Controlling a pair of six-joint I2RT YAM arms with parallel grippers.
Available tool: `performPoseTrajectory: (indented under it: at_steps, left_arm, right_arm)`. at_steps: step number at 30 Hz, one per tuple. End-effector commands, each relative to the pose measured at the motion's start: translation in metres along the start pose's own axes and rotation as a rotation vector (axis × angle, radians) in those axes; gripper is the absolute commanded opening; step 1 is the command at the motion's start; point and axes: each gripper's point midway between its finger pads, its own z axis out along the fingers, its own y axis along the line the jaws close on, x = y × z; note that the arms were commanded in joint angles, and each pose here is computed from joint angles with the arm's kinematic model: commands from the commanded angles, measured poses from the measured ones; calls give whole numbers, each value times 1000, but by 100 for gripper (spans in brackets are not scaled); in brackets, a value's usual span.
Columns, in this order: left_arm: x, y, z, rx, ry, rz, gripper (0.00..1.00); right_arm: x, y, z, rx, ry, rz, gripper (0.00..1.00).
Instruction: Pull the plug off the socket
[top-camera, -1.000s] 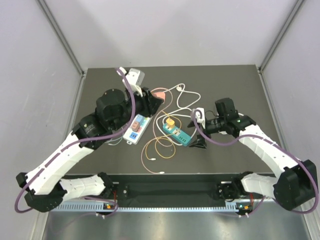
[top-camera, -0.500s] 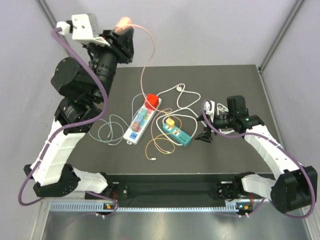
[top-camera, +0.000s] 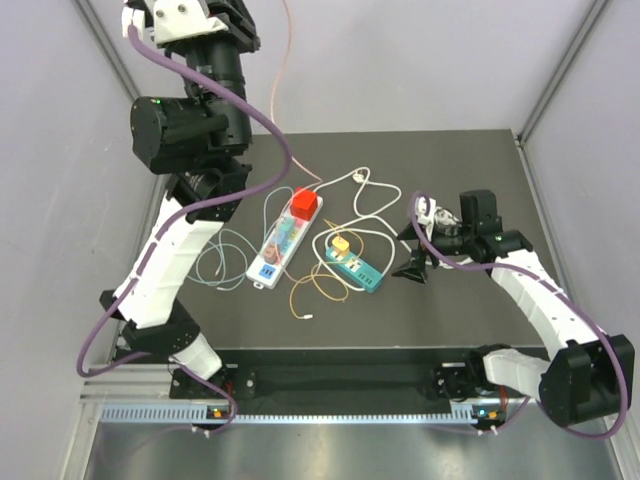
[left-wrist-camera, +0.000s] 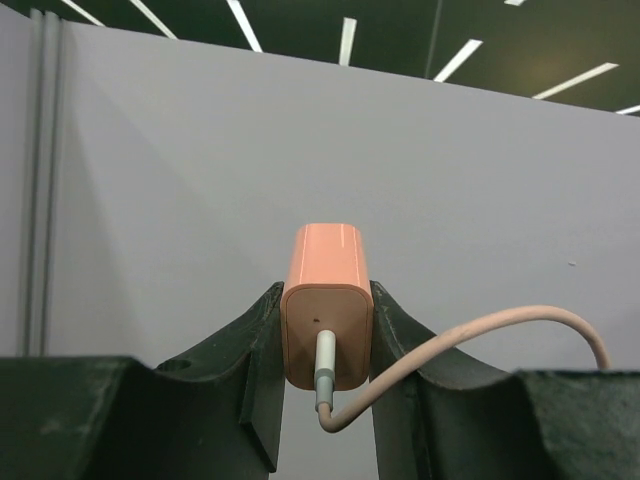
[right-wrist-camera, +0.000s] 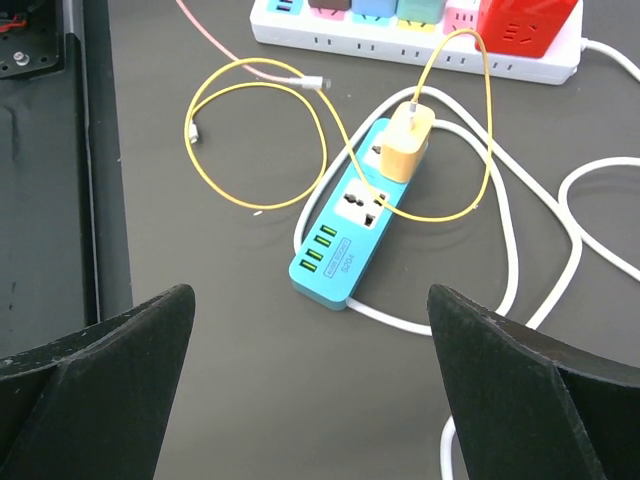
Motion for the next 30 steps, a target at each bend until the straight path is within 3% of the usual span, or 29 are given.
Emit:
performPoseTrajectory:
  at_steps: [1, 7, 12, 17, 21, 23, 30]
  left_arm:
    - [-56, 51, 8, -143, -182, -12, 0]
    - [-62, 83, 20, -183, -233, -15, 0]
    - [-8, 58, 6, -7, -60, 70, 0]
    - [12, 71, -14, -23, -7, 114, 0]
    - [14, 59, -17, 37, 48, 19, 0]
    - [12, 57, -19, 46, 66, -36, 0]
    - [-1, 64, -33, 50, 96, -141, 0]
  right_arm:
    - [-10, 0, -2, -10, -50, -30, 100]
    - [-8, 0, -1, -20, -49, -13, 100]
    - [-8, 15, 1, -118, -62, -13, 100]
    - [-8, 32, 4, -204, -94, -23, 100]
    - [-6, 59, 33, -286, -67, -86, 100]
    - [2, 60, 53, -235, 15, -124, 100]
    - [-25, 81, 118, -145, -3, -277, 100]
